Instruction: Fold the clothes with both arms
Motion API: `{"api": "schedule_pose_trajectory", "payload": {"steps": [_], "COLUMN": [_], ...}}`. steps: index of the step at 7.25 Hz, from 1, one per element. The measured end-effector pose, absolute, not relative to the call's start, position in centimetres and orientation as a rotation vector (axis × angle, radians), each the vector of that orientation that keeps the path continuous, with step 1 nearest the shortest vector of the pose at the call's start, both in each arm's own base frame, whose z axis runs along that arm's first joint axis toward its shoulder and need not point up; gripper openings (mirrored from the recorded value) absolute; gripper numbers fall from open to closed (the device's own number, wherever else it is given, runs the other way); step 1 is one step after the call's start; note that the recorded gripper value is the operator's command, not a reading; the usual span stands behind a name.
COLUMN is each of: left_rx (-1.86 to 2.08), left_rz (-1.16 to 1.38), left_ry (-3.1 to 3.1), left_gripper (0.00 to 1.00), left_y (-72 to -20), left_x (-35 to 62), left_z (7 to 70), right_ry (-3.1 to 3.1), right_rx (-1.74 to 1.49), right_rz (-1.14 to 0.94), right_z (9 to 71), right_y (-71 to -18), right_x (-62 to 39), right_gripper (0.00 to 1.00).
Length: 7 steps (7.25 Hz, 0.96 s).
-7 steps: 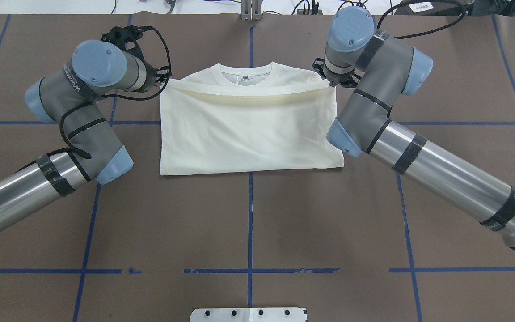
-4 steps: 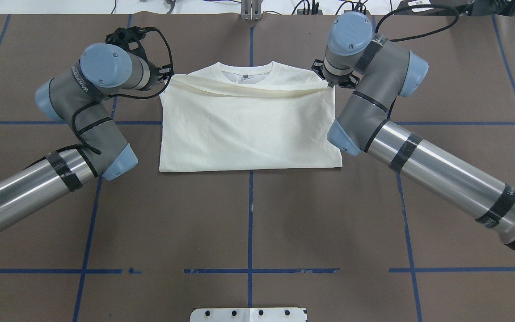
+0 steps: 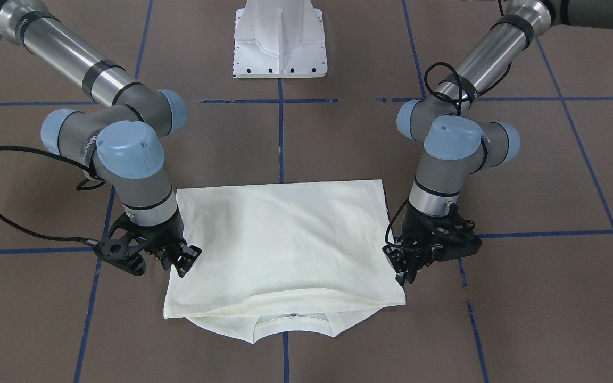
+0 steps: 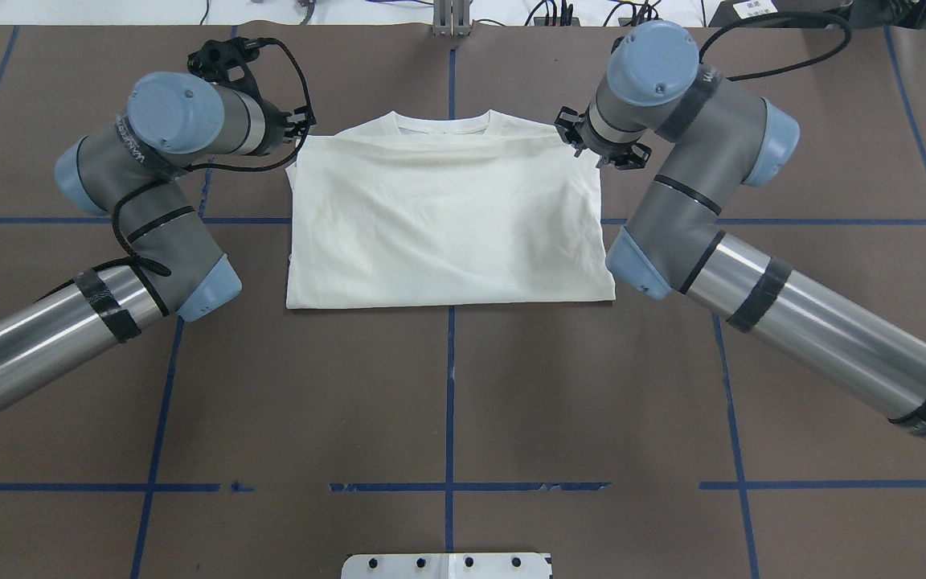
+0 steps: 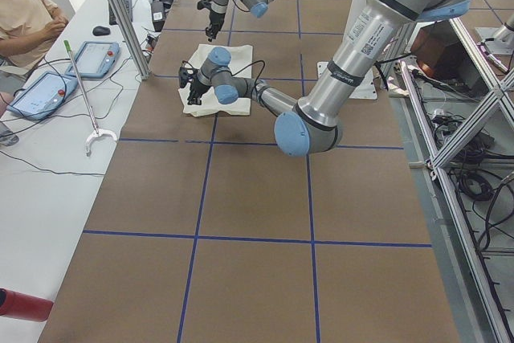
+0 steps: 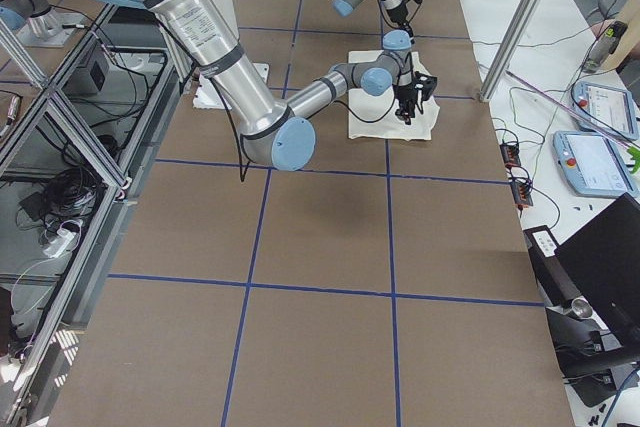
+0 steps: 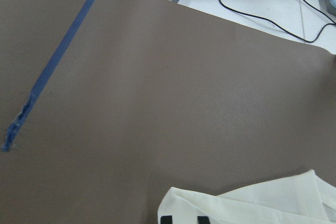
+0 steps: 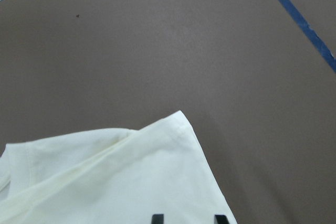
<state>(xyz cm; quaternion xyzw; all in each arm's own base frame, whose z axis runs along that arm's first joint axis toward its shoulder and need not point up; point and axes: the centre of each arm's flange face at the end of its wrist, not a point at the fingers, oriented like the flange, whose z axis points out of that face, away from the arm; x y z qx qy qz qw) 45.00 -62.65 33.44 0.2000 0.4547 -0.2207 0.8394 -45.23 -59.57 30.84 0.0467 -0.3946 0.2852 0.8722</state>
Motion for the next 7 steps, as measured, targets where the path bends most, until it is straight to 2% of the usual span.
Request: {"api": "schedule_pose_trajectory", "payload": {"steps": [2,3,7], "left_rx": [0.394,0.381,0.341], "left_rz": [-0.444,-0.428,-0.397], "left_ry": [0.994,1.016,1.035], "left_gripper": [0.32,0.32,0.34], "left_y": [-62.1,-61.5,-60.6], "left_x": [44.8,44.6,44.1], "left_z": [33.0,32.5,33.1], "right_ry": [-0.895,-0.91,-0.909], "right_rx": [0.003,-0.022,-0.03], "right_rz": [0.656,0.671,0.685], "right_z": [31.5,31.6,32.2], "right_y": [-51.7,-49.6,-47.9], "right_x": [-44.1,-43.8,-43.6], "right_gripper": [0.72,0.71,0.72]}}
